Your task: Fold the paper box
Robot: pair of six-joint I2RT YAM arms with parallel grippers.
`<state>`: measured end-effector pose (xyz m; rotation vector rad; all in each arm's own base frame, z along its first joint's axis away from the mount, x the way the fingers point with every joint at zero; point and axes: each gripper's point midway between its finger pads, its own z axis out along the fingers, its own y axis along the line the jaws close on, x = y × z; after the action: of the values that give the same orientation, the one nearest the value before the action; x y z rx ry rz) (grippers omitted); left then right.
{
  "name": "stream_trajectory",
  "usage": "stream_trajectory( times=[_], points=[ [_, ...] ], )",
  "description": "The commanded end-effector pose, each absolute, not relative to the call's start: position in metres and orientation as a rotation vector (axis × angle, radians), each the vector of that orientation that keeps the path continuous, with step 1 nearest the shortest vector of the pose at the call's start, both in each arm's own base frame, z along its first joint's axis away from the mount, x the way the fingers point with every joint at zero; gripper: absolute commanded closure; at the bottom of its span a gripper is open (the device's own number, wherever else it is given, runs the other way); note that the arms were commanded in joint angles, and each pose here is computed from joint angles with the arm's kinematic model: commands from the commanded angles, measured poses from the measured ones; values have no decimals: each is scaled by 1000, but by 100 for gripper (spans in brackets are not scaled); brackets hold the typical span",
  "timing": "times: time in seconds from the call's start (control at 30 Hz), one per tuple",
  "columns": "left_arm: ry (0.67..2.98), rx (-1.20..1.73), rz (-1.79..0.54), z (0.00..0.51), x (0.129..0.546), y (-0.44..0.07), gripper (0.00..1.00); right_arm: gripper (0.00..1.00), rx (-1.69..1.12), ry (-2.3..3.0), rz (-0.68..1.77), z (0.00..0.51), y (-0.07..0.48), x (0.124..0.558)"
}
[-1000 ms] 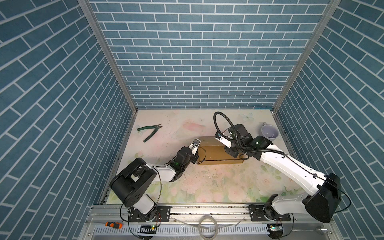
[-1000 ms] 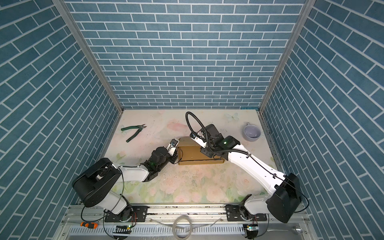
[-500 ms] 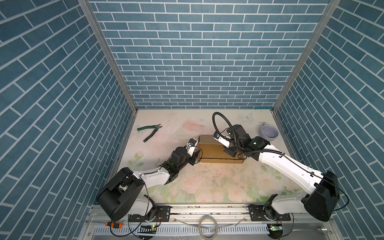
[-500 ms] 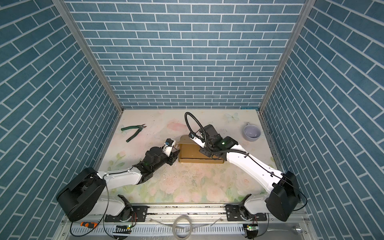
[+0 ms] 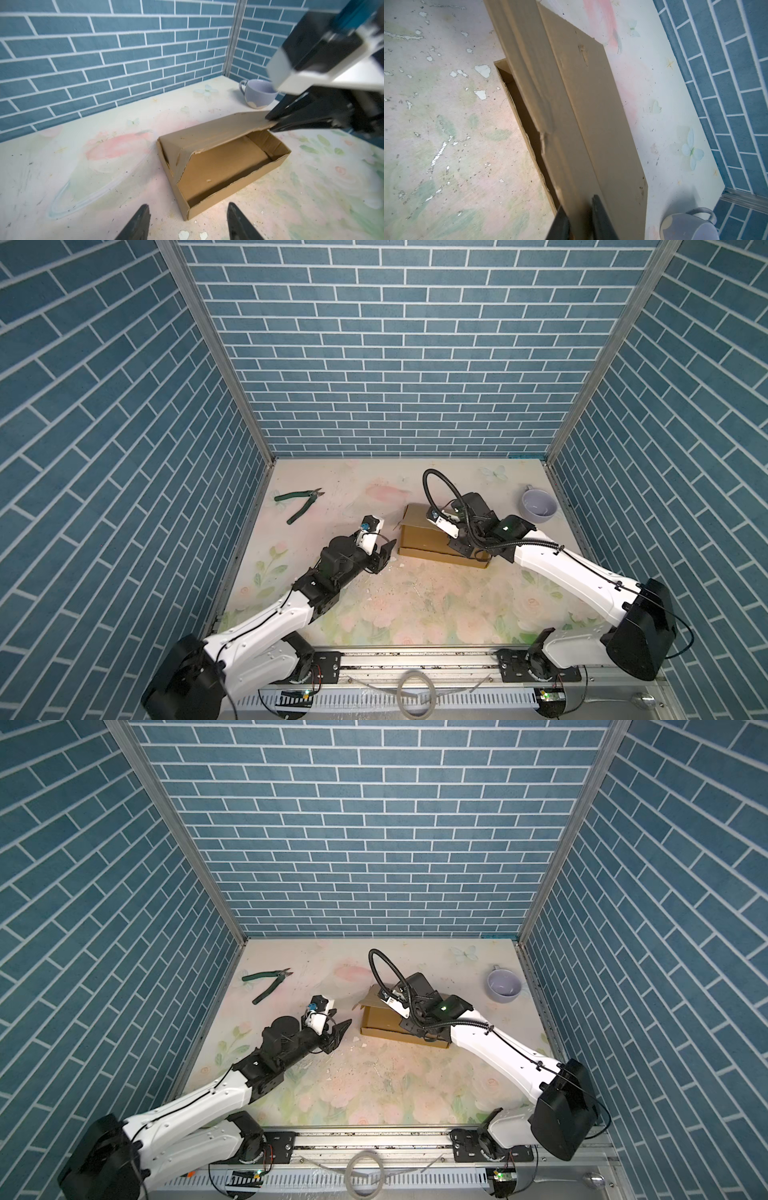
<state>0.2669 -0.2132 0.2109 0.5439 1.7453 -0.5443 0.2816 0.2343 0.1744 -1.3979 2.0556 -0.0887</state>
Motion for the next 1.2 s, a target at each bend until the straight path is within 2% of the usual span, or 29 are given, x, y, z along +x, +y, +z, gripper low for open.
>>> stream_trajectory(
  times=[0.0, 0.07, 0.17, 0.3, 0.4, 0.53, 0.77, 1.0, 1.17],
  points=[
    [1790, 513, -499, 207, 262, -197, 38, 79, -1471, 2095, -86, 149, 233, 270],
    [1782, 489, -470, 219, 268, -193, 38, 77, -1489, 2106, -76, 141, 235, 265],
    [1790, 427, -489, 239, 288, -191, 38, 68, -1520, 2129, -68, 127, 237, 256],
    [1838, 440, -552, 257, 319, -215, 41, 57, -1512, 2162, -28, 110, 241, 247],
    [1895, 504, -666, 248, 335, -249, 42, 49, -1494, 2212, 65, 97, 248, 239],
    [2002, 557, -783, 211, 354, -286, 45, 42, -1425, 2282, 199, 87, 256, 231],
    [2166, 520, -857, 126, 366, -305, 51, 39, -1208, 2345, 372, 97, 254, 235],
    [2263, 493, -818, 82, 354, -295, 54, 39, -670, 2464, 623, 124, 235, 264],
    [2303, 497, -792, 67, 346, -292, 54, 46, -320, 2546, 779, 124, 223, 274]
  ],
)
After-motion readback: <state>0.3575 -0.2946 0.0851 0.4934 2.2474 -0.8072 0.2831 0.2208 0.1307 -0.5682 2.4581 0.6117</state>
